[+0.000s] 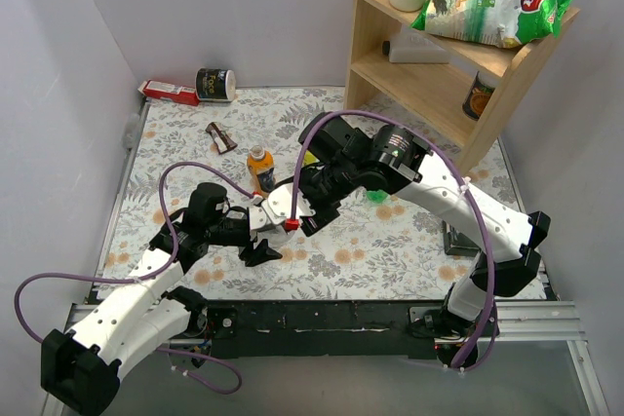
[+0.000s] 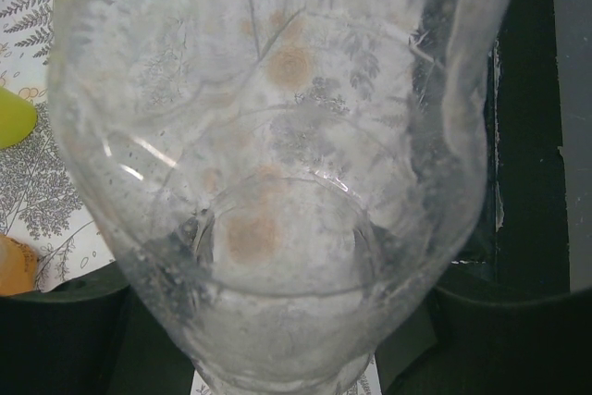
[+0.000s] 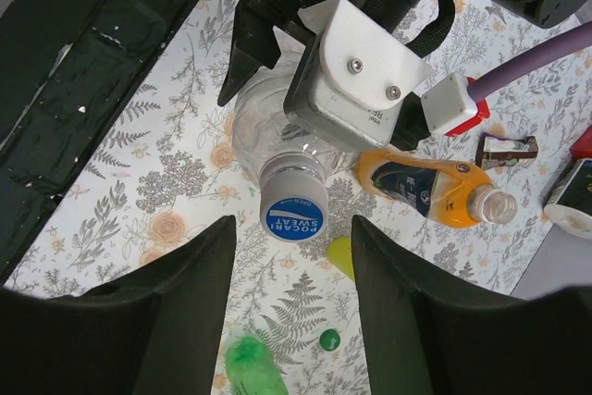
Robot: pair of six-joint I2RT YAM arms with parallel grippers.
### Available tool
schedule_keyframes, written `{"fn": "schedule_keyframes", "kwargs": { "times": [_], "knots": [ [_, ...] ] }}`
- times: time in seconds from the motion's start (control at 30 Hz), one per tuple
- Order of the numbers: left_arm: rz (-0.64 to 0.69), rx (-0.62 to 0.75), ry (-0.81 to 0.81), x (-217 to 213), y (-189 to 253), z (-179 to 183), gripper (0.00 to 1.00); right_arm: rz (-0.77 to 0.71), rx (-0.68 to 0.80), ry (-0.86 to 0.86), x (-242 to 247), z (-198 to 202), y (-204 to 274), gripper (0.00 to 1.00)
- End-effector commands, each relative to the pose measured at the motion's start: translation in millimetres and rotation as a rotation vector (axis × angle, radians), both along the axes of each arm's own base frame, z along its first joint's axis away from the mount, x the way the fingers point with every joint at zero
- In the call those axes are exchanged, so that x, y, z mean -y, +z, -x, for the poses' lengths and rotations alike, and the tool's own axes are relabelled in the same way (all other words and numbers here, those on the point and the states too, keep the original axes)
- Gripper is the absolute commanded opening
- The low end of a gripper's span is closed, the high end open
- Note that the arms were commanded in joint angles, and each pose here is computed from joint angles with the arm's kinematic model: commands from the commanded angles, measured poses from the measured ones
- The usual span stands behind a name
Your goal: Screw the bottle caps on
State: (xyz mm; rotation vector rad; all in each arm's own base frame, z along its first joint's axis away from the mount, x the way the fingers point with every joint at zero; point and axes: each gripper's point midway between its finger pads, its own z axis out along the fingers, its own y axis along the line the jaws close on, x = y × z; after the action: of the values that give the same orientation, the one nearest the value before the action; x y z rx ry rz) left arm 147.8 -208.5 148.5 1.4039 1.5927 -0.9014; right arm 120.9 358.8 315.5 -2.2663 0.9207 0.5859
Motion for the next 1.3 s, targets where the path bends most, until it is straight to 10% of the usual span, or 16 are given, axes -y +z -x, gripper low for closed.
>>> {"fn": "schedule_keyframes", "kwargs": {
  "times": [0.0,0.6,0.9,1.27],
  "knots": [
    [0.041,0.062,-0.025,5.3,22.1,-4.3,0.00,0.009,0.001,0.035,-3.0,3.1,-6.6,0.59],
    [0.021,0.091,-0.014,5.0,23.3,-12.9,0.00,0.045,-0.022,0.070,-4.5,6.9,-12.0,0.38],
    [0.100,0.344,0.104,-2.7,50.5,-33.5,0.00,0.097,-0.181,-0.082,-10.0,-3.7,-26.0,0.28],
    [0.202,0.298,0.188,4.3,76.7,-44.3,0.00,0.044,-0.276,-0.275,-32.2,-19.1,-28.5,0.25]
  ]
}}
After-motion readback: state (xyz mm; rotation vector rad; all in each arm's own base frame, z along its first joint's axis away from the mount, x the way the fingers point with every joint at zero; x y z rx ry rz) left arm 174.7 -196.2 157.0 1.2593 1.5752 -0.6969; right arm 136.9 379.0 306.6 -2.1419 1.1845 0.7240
